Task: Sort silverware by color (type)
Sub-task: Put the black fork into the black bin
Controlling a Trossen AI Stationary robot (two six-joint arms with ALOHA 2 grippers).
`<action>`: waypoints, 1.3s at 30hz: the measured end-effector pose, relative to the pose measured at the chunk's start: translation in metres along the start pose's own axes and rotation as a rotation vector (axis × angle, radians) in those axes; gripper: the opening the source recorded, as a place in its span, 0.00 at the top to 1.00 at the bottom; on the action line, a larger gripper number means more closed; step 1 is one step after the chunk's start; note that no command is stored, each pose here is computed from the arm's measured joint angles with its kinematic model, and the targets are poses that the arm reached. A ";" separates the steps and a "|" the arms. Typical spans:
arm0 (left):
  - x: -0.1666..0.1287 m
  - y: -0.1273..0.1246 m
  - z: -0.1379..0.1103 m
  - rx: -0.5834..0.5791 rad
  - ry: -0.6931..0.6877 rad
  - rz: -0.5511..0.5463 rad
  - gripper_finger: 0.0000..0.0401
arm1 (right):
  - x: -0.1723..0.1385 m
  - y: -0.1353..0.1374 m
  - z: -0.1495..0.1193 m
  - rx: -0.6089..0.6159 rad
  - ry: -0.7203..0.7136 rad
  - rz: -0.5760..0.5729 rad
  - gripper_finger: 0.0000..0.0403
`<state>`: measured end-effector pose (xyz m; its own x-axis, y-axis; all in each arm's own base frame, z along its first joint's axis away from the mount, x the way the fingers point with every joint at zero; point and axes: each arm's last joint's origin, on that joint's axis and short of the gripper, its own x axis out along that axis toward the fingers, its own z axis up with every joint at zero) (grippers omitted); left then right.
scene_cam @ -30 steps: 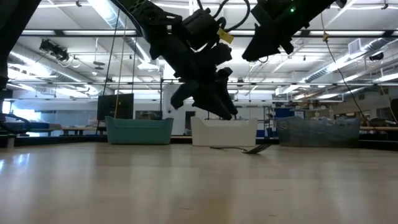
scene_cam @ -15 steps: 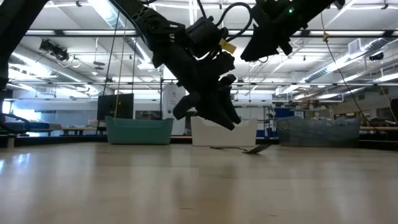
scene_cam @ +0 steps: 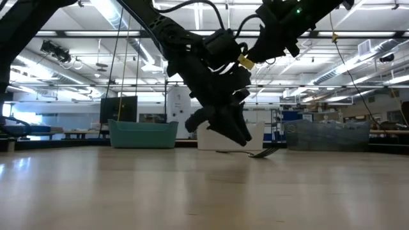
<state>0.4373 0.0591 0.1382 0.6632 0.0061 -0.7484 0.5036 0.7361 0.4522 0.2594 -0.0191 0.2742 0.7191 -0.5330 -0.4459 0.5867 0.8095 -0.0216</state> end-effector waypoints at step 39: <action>0.032 -0.014 -0.033 -0.109 0.071 -0.202 0.98 | 0.000 0.000 0.000 0.000 0.005 0.013 0.74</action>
<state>0.4327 0.0718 0.0921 0.5125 -0.1043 -0.8523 0.5567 0.7961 0.2374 0.2596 -0.0187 0.2740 0.7248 -0.5214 -0.4504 0.5774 0.8163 -0.0159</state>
